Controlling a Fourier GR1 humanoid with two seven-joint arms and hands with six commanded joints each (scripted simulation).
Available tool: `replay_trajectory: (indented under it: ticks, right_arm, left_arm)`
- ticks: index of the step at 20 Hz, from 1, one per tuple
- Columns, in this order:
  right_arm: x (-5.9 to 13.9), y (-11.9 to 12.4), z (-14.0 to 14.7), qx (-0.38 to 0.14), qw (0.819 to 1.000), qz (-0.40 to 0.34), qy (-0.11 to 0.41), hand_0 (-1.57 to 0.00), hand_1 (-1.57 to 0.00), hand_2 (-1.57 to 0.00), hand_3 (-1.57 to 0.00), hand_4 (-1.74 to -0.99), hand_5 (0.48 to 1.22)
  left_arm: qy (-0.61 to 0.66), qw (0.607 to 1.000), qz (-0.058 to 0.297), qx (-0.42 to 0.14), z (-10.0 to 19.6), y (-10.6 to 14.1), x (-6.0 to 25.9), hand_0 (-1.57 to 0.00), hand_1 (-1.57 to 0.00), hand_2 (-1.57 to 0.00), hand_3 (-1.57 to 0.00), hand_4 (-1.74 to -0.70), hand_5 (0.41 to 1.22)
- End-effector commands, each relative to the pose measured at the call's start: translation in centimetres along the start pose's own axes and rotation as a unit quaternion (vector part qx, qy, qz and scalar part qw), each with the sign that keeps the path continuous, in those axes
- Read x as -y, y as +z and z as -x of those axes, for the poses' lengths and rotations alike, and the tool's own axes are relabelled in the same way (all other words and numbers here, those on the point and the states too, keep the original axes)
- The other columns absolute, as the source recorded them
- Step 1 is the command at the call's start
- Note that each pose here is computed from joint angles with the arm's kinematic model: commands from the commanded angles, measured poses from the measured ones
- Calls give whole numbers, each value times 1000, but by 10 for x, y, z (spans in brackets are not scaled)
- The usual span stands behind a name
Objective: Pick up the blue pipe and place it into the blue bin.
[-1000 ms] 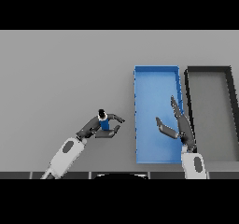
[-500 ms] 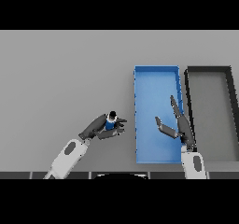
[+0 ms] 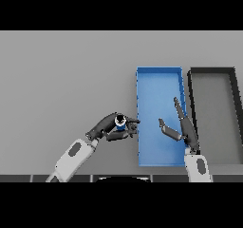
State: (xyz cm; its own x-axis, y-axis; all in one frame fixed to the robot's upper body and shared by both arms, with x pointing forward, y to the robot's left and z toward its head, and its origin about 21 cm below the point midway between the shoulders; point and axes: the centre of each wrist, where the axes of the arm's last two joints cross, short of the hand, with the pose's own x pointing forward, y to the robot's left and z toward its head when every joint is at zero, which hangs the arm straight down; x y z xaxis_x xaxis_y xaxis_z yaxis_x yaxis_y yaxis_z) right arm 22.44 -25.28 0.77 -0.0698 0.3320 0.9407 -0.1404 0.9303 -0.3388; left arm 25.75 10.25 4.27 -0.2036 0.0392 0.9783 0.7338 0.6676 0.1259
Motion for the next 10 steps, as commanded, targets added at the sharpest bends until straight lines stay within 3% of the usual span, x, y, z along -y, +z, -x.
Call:
replay_trajectory:
  ticks: [1, 10]
  right_arm:
    - [-2, -1, 1, 0, 1000, 1, -5, 1, 1, 1, 1, -1274, 686]
    - [6, -8, 2, 8, 1000, -23, -10, 1, 1, 1, 1, -1250, 688]
  left_arm:
    - [-5, 1000, 3, 0, -5, -4, 1, -1560, -1561, -1562, -1447, -1725, 1217]
    - [-14, 1000, 13, -22, -6, -3, 5, -1569, -1570, -1570, -1443, -1730, 1220]
